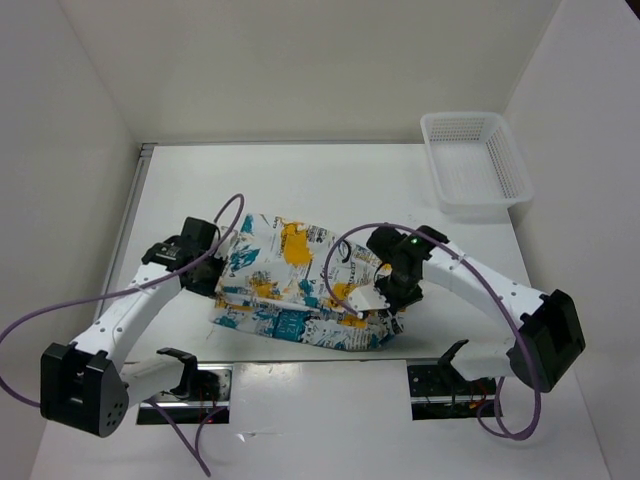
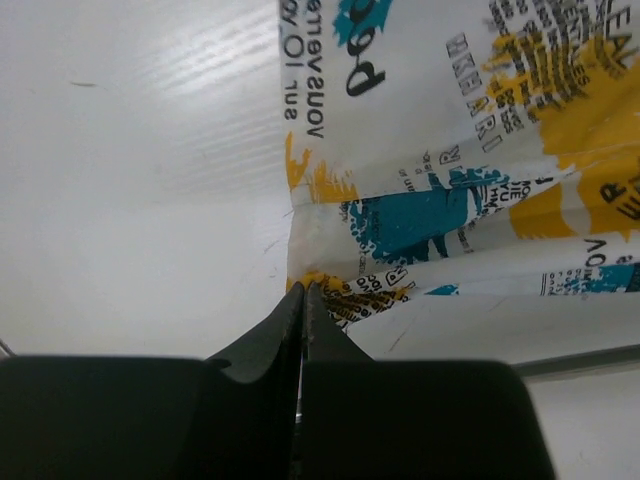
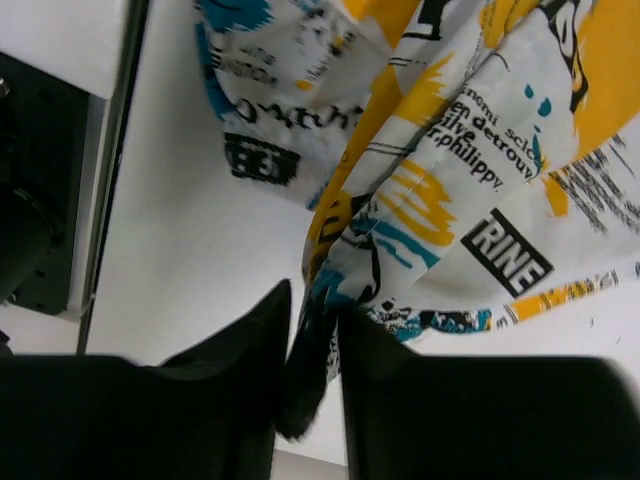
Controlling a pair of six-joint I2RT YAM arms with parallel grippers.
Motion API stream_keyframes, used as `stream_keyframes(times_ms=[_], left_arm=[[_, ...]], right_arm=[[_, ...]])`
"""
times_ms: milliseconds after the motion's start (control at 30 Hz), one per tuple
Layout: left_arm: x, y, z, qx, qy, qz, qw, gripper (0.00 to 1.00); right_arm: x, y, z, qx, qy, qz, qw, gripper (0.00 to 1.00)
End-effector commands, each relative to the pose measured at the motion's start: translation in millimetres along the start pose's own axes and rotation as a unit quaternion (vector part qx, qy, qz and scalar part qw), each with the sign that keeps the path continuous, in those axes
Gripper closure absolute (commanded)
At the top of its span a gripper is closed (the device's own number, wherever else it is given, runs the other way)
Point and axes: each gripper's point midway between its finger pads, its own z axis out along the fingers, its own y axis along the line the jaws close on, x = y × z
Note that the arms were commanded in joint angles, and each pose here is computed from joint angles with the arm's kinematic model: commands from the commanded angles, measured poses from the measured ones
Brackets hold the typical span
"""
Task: Fold and stack the shorts
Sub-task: Fold the shorts
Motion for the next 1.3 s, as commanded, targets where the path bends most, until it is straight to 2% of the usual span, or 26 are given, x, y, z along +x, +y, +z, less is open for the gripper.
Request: stream_keyframes(times_ms=[0, 33, 133, 200, 267, 333, 367, 400, 433, 467, 500, 567, 600, 633, 700, 733, 833, 967, 1033, 1267], left_arm=[[30.7, -10.8, 3.7, 0.016, 0.045, 0.02, 0.999, 0.98], [33.3, -13.7, 6.3, 0.018, 0.047, 0.026, 0.998, 0.93], [40.3, -12.7, 14.3, 0.013, 0.046, 0.026, 0.998, 0.78], [45.0, -7.4, 17.3, -0.003, 0.048, 0.027, 0.998, 0.7], [45.1, -5.8, 17.2, -0.008, 0.048, 0.028, 0.998, 0.66], [19.5, 2.7, 5.9, -0.014, 0.014, 0.007, 1.0, 0.65], [5.2, 4.4, 4.4, -0.013, 0.0, 0.001, 1.0, 0.61], [-16.4, 5.3, 1.5, -0.003, -0.032, -0.011, 0.999, 0.57], [-45.7, 3.9, -6.7, 0.007, -0.064, -0.012, 0.998, 0.55], [-67.2, 1.9, -9.2, 0.016, -0.093, -0.012, 0.995, 0.51], [-88.4, -3.0, -15.9, 0.035, -0.116, -0.01, 0.993, 0.51], [-102.9, -7.7, -1.8, 0.045, -0.112, -0.005, 0.993, 0.51], [-102.2, -13.7, 9.8, 0.05, -0.098, 0.002, 0.994, 0.51], [-106.7, -17.1, 14.9, 0.052, -0.101, 0.007, 0.994, 0.51], [-96.1, -38.3, 30.4, 0.078, -0.079, 0.029, 0.993, 0.51], [-97.8, -46.1, 34.9, 0.088, -0.084, 0.037, 0.992, 0.49], [-80.5, -65.6, 53.0, 0.126, -0.056, 0.047, 0.989, 0.45], [-61.7, -56.5, 92.5, 0.092, -0.026, 0.046, 0.994, 0.45], [-68.7, -51.3, 101.7, 0.074, -0.036, 0.045, 0.996, 0.44], [-79.4, -38.1, 138.8, 0.025, -0.037, 0.043, 0.998, 0.41]], right_arm=[[-9.4, 25.5, 5.8, -0.041, 0.01, -0.043, 0.998, 0.67], [-16.0, 25.1, 7.3, -0.038, 0.001, -0.042, 0.998, 0.58], [-29.8, 21.2, 9.4, -0.035, -0.028, -0.042, 0.998, 0.48], [-39.9, 8.6, -0.9, -0.011, -0.046, -0.039, 0.998, 0.48], [-57.1, -2.0, -21.5, 0.011, -0.078, -0.024, 0.997, 0.47], [-78.6, -6.1, -45.1, 0.03, -0.128, -0.019, 0.991, 0.47], [-94.6, -24.7, -67.4, 0.072, -0.159, -0.016, 0.985, 0.47], [-106.2, -36.5, -79.9, 0.103, -0.186, -0.001, 0.977, 0.47], [-113.2, -46.7, -87.1, 0.124, -0.214, 0.057, 0.967, 0.48], [-121.8, -76.7, -97.6, 0.178, -0.246, 0.065, 0.951, 0.48], [-107.2, -87.5, -86.4, 0.187, -0.25, 0.129, 0.941, 0.48], [-94.4, -126.0, -80.6, 0.247, -0.262, 0.18, 0.915, 0.43], [-76.5, -127.0, -51.4, 0.237, -0.231, 0.212, 0.92, 0.43], [-70.5, -130.7, -40.7, 0.243, -0.22, 0.217, 0.92, 0.46], [-64.2, -121.7, -10.2, 0.239, -0.192, 0.219, 0.926, 0.62], [-55.1, -123.9, -2.6, 0.249, -0.174, 0.232, 0.924, 0.75], [-46.8, -125.6, 21.6, 0.235, -0.154, 0.253, 0.926, 0.87], [-39.4, -127.4, 56.6, 0.197, -0.126, 0.271, 0.934, 0.89], [-32.4, -131.2, 75.9, 0.182, -0.112, 0.292, 0.932, 0.89], [16.2, -192.0, 93.0, 0.21, -0.062, 0.358, 0.908, 0.91]])
